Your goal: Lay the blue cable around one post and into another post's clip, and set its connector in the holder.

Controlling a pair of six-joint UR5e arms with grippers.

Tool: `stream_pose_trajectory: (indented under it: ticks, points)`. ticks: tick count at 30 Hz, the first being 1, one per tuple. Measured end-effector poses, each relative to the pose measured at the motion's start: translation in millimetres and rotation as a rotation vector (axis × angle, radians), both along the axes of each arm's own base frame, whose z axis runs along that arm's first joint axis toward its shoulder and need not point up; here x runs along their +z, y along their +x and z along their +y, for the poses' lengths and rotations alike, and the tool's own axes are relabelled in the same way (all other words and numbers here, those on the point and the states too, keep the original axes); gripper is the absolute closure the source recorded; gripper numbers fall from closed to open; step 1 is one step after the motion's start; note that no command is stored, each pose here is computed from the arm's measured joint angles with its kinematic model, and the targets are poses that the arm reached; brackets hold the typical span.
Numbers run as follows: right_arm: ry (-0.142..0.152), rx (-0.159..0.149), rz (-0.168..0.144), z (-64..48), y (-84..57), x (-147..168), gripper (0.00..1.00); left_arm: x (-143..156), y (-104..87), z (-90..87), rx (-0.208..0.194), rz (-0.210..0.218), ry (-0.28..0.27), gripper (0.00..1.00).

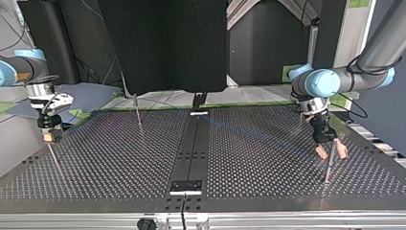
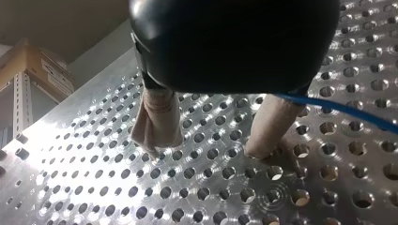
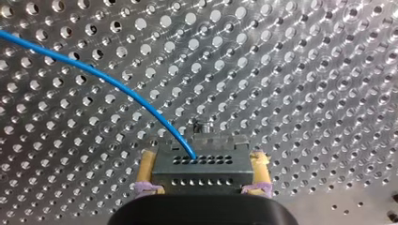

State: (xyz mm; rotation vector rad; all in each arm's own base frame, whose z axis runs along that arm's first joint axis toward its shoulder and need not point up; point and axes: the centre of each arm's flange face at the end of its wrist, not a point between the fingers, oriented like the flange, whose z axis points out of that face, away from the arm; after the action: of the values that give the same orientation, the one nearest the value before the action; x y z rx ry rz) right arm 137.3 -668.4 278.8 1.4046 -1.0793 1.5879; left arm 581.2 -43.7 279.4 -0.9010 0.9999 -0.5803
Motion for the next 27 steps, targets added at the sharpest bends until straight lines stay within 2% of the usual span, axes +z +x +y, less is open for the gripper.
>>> stream_pose_trajectory:
  ticks: [5, 27]
  points:
    - [0.008, -0.005, 0.003, 0.0, -1.3, 0.3, 1.0, 0.1, 0.0, 0.0, 0.0, 0.0, 0.0, 0.0]
    - [-0.006, -0.008, -0.001, -3.6, -3.8, 3.5, 1.0, -0.3, -0.5, 0.0, 0.0, 0.001, 0.001, 0.0]
